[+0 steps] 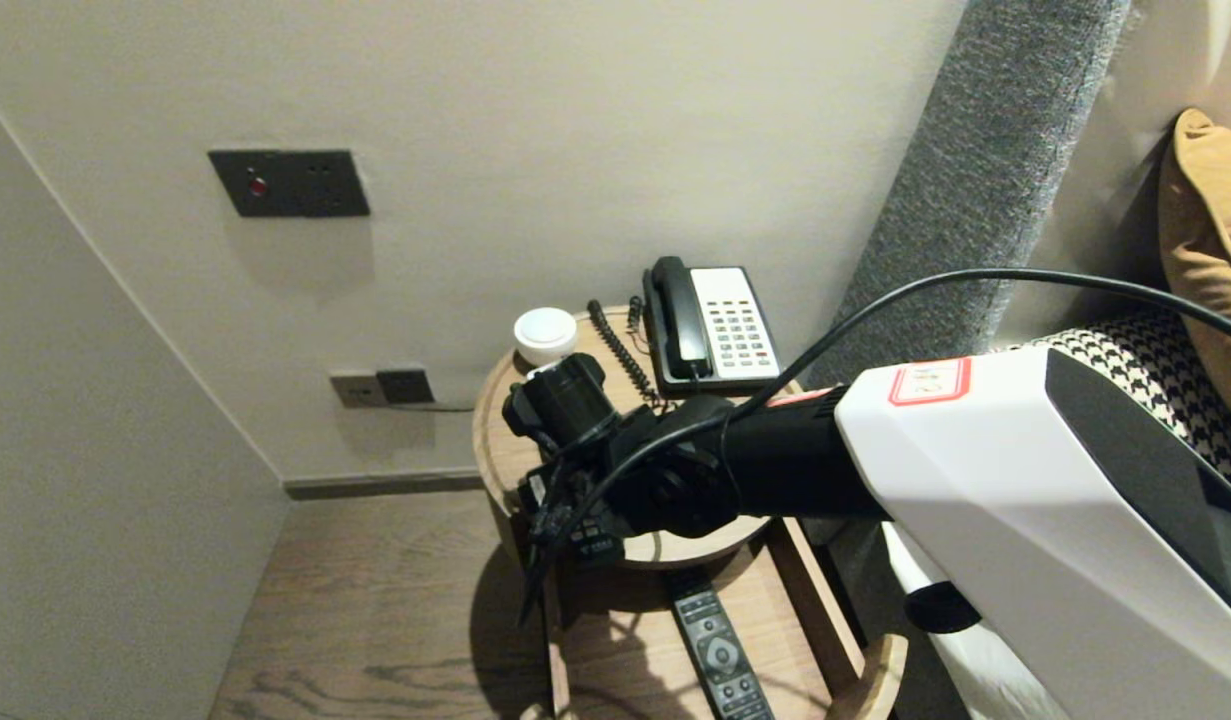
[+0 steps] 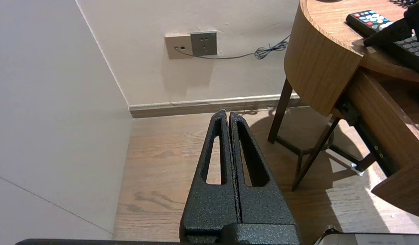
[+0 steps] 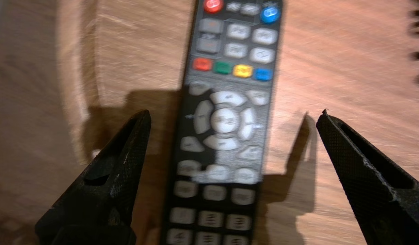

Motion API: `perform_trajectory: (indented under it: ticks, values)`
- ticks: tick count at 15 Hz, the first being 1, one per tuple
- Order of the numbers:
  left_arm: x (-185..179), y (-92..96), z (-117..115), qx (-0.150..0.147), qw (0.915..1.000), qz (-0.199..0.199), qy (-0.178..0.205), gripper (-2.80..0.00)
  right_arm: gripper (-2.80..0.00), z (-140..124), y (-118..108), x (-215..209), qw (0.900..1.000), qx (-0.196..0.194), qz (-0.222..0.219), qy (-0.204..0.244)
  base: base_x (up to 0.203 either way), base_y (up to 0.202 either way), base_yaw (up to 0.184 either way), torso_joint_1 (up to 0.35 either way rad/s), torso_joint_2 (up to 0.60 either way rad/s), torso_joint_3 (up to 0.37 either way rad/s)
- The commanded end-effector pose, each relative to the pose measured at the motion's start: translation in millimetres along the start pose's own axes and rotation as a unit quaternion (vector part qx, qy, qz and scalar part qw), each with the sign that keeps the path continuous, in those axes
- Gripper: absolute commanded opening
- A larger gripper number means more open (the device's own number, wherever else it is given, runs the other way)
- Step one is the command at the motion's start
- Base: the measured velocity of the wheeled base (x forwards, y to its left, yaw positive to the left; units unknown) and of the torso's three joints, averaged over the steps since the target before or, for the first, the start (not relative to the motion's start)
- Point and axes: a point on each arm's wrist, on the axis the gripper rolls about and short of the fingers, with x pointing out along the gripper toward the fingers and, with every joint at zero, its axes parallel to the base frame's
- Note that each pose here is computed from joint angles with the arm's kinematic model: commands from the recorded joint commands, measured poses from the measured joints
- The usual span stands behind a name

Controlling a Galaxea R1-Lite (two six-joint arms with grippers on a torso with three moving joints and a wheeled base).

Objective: Put the remote controls on the table in the drawer one by one

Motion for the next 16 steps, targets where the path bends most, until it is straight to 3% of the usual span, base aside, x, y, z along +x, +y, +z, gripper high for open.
perform_trajectory:
  ticks: [1, 6, 7, 16]
  values:
    - [0.0, 0.0, 0.0, 0.0, 1.0, 0.0, 0.0, -2.8, 0.0, -1.3, 2.5, -0.1, 1.0, -0.006, -0.005, 0.001, 0.0, 0.0, 0.0, 0.0, 0.0, 0.0]
    - [0.0, 0.0, 0.0, 0.0, 1.0, 0.0, 0.0, -2.8, 0.0, -2.9, 7.7, -1.6, 1.0, -0.01, -0.001, 0.003, 0.0, 0.0, 0.0, 0.0, 0.0, 0.0]
    - [0.0, 0.0, 0.0, 0.0, 1.0, 0.0, 0.0, -2.8, -2.8, -3.9, 7.6, -1.5, 1.0, -0.011, -0.001, 0.006, 0.0, 0.0, 0.0, 0.0, 0.0, 0.0]
    - [0.0, 0.0, 0.0, 0.0, 1.0, 0.0, 0.0, -2.8, -2.8, -0.6, 3.5, -12.4, 1.0, -0.005, -0.004, 0.005, 0.0, 0.0, 0.0, 0.0, 0.0, 0.0]
